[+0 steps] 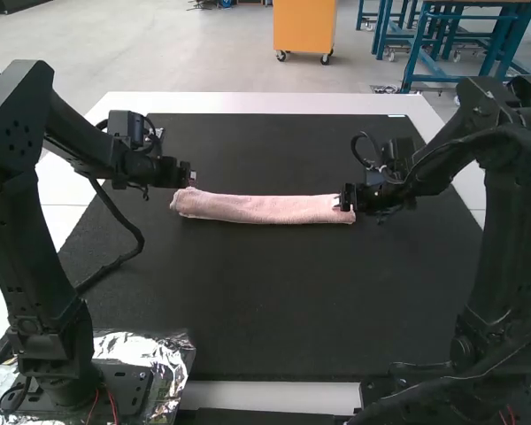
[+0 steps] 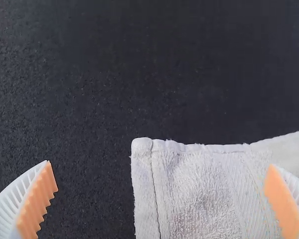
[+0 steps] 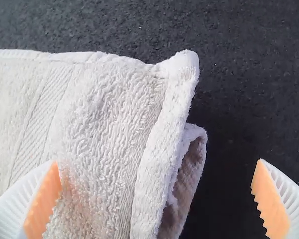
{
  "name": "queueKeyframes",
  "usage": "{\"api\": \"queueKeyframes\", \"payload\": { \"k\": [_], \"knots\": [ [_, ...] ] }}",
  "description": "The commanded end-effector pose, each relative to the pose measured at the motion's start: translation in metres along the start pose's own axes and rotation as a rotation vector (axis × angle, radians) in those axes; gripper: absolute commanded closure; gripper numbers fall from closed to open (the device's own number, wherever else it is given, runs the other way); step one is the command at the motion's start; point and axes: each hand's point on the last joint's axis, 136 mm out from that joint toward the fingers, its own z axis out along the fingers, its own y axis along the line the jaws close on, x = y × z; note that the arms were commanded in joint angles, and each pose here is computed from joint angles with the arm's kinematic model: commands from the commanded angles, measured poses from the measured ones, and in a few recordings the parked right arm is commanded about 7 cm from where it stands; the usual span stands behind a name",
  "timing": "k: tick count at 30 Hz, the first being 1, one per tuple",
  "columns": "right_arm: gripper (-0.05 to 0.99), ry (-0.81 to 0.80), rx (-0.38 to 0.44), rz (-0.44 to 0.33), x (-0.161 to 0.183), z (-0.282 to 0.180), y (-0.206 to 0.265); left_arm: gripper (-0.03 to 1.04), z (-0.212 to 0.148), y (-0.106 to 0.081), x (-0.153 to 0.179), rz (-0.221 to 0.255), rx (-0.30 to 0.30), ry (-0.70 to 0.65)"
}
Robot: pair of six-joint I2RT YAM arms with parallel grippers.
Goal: Fold the towel.
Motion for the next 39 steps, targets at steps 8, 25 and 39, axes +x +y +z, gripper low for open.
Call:
{"api": "queueKeyframes", "payload": {
  "k": [8,25,39],
  "knots": [
    [0.5,0.061,-0.035,-0.05,0.025,0.023,0.012,0.04,-0.014,0.0,-0.027,-0.007,-0.014,-0.055],
    [0.96,-0.149,-0.048,-0.04,-0.054,-0.061,0.007,0.04,-0.022,0.004,-0.053,0.011,-0.043,-0.131],
    [0.96,-0.115,-0.234,-0.138,-0.05,-0.034,0.126,0.04,-0.024,0.014,-0.054,-0.005,-0.087,-0.139]
  ]
}}
